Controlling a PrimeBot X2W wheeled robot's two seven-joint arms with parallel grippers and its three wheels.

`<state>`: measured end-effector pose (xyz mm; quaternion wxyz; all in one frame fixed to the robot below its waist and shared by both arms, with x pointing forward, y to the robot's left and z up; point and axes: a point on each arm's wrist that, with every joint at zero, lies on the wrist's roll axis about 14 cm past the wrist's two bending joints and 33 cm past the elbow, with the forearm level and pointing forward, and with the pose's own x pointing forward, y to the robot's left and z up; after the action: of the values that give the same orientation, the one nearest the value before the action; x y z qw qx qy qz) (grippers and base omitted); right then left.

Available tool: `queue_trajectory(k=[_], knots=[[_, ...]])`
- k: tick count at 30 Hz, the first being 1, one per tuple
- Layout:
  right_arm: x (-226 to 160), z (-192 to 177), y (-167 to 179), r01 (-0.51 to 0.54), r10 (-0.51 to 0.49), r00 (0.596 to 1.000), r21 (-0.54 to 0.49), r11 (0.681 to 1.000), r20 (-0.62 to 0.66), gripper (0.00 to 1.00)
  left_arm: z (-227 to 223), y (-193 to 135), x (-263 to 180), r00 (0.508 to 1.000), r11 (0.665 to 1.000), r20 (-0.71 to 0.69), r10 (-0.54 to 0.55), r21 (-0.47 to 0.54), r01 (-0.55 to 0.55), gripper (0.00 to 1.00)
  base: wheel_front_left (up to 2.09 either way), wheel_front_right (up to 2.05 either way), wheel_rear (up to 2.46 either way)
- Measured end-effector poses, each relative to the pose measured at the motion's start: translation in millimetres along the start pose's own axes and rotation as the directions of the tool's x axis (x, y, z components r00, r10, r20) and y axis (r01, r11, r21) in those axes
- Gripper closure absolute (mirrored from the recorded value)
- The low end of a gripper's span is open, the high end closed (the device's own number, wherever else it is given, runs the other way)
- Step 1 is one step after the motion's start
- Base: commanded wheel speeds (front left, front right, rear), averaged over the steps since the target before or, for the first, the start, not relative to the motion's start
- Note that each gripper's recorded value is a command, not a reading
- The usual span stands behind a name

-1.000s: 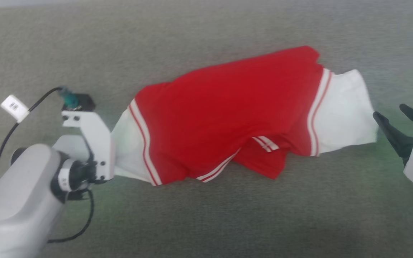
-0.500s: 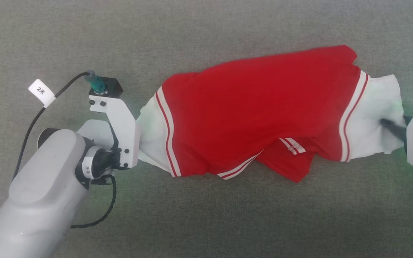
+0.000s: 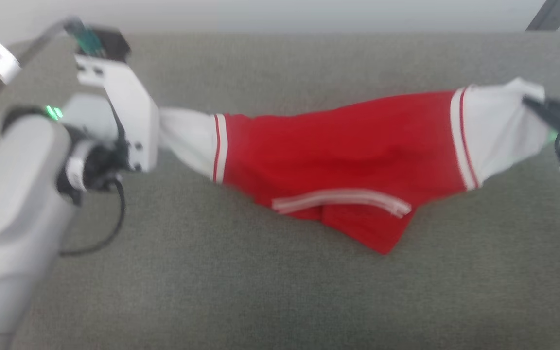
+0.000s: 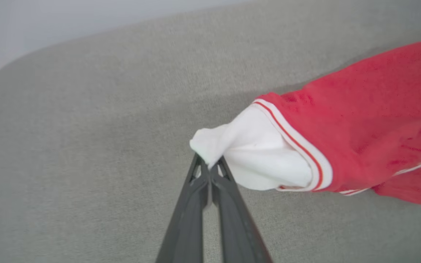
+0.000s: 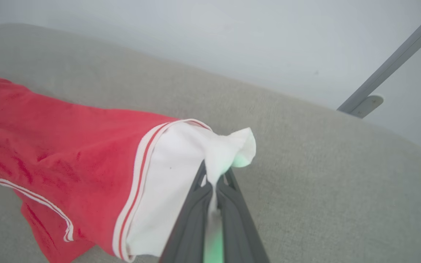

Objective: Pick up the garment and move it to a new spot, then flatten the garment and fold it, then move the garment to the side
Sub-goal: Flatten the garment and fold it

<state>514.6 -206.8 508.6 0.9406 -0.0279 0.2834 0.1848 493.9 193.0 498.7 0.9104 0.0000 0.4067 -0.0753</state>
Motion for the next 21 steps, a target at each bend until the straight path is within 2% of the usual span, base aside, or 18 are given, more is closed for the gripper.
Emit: queue_trajectory(k=[2, 3, 4, 10, 16, 21], knots=[[-13.9, 29.7, 3.0, 0.002, 0.000, 0.996, -0.025, 1.000, 0.085, 1.00, 27.0, -2.0, -19.2, 0.997, 1.000, 0.075, 0.001, 0.025, -0.003, 1.00, 0.00, 0.00, 0.00], [-31.0, 63.8, 6.6, 0.010, 0.000, 0.981, -0.051, 0.999, 0.193, 1.00, 52.5, -2.4, -39.1, 0.988, 0.999, 0.153, 0.008, 0.044, -0.014, 1.00, 0.00, 0.00, 0.00], [-40.2, 79.1, 7.1, 0.021, -0.005, 0.971, -0.063, 0.998, 0.239, 1.00, 65.1, -2.0, -50.0, 0.981, 0.998, 0.193, 0.012, 0.057, -0.023, 1.00, 0.00, 0.00, 0.00], [-93.7, 151.4, 20.8, 0.071, -0.012, 0.882, -0.106, 0.992, 0.471, 1.00, 133.4, -3.5, -118.8, 0.904, 0.995, 0.426, 0.034, 0.075, -0.073, 1.00, 0.00, 0.00, 0.00], [-142.3, 199.9, 31.9, 0.136, -0.023, 0.781, -0.133, 0.982, 0.625, 1.00, 177.6, -13.0, -179.3, 0.808, 0.988, 0.589, 0.012, 0.116, -0.098, 1.00, 0.00, 0.00, 0.00], [-154.0, 215.8, 34.9, 0.164, -0.035, 0.744, -0.131, 0.978, 0.667, 1.00, 192.7, -14.6, -195.3, 0.772, 0.982, 0.635, 0.012, 0.139, -0.130, 1.00, 0.00, 0.00, 0.00]])
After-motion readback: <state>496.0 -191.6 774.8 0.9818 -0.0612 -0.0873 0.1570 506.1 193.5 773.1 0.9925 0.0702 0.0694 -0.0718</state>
